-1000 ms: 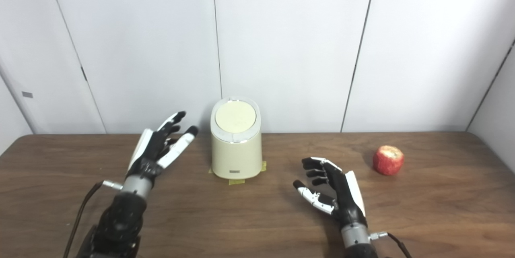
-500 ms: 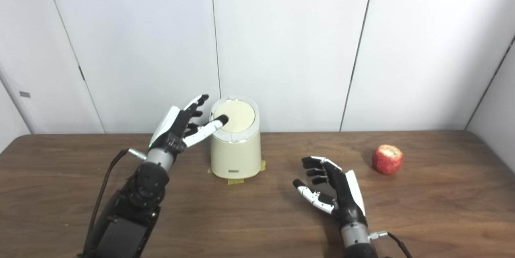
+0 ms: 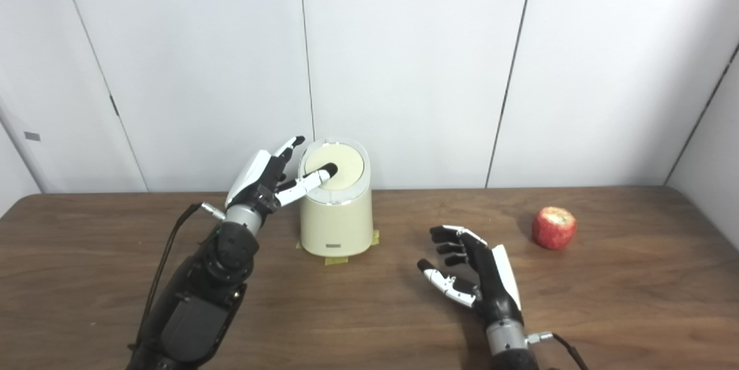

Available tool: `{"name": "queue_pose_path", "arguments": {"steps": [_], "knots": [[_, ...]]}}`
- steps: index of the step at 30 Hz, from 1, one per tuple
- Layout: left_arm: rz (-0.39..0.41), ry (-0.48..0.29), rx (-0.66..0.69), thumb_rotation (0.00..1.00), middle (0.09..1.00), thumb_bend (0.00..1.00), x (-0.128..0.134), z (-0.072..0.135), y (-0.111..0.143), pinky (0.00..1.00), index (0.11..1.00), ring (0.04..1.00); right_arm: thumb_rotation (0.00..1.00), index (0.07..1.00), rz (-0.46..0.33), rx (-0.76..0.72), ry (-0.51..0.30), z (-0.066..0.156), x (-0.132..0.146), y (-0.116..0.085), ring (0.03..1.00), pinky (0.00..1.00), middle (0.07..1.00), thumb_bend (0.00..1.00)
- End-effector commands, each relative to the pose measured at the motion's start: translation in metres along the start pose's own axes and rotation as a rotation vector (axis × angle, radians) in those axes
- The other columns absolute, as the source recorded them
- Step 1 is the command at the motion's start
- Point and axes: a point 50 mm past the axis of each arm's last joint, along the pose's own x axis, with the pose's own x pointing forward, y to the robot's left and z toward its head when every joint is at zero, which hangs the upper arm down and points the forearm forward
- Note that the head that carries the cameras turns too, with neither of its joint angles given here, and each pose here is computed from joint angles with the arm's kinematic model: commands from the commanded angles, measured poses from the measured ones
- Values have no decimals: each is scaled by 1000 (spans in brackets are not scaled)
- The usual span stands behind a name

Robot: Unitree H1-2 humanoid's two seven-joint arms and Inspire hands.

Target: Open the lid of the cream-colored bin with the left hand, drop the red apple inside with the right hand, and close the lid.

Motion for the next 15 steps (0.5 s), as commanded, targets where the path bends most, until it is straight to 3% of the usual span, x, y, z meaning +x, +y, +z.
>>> {"name": "queue_pose_path", "arguments": {"steps": [1,7,15], "knots": [[62,-69,12,684,1000,717,10,31,16,884,999,981,242,673,-7,0,-24,7,-1,4,665,585,690,289],[66,-56,62,681,999,713,15,35,9,860,995,973,243,674,-3,-2,-31,6,0,5,664,577,692,281],[54,-41,115,691,1000,713,20,38,-1,949,990,1000,257,674,-4,9,-24,7,-1,6,667,582,694,292]]}}
